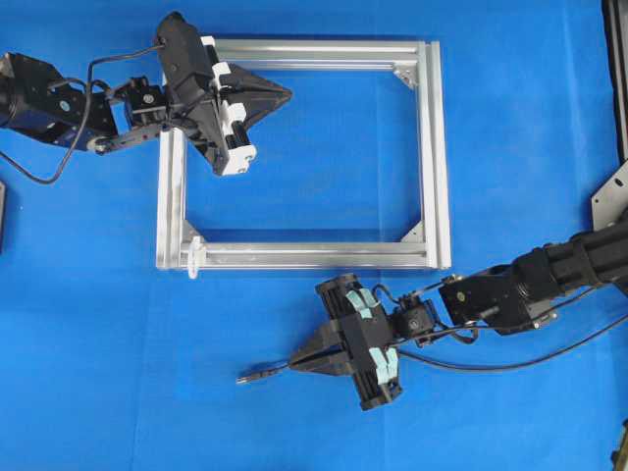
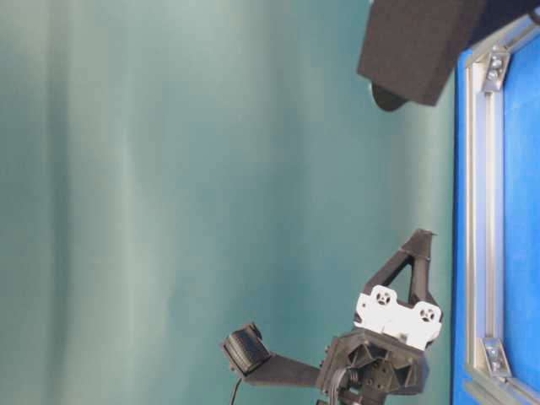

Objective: Insert the wire through the string loop located on the left side.

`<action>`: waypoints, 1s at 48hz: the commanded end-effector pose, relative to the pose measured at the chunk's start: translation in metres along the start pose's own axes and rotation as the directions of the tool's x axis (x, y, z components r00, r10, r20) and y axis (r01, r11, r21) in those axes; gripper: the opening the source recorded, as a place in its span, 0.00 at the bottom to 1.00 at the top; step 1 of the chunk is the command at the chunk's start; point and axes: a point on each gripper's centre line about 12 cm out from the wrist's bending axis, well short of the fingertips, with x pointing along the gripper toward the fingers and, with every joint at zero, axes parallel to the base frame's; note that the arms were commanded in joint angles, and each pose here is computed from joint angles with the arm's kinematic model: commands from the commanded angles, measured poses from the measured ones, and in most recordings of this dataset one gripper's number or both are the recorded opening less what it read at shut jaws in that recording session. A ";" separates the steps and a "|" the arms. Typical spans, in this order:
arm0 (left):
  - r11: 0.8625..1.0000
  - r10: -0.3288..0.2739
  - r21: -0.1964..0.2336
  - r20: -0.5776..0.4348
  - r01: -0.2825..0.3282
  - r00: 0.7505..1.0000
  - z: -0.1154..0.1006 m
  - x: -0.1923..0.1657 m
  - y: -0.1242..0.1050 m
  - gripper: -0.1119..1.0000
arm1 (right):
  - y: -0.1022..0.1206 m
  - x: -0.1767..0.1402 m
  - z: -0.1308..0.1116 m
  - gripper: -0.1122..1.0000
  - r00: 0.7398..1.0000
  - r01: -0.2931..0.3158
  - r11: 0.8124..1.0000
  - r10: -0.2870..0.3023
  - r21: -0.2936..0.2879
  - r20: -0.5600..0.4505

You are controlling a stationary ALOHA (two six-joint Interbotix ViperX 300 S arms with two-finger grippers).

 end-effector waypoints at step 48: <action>1.000 -0.004 -0.004 0.037 0.004 0.999 0.013 -0.002 -0.001 0.10 | 0.016 -0.027 0.063 0.10 1.000 -0.005 1.000 0.005 -0.013 0.029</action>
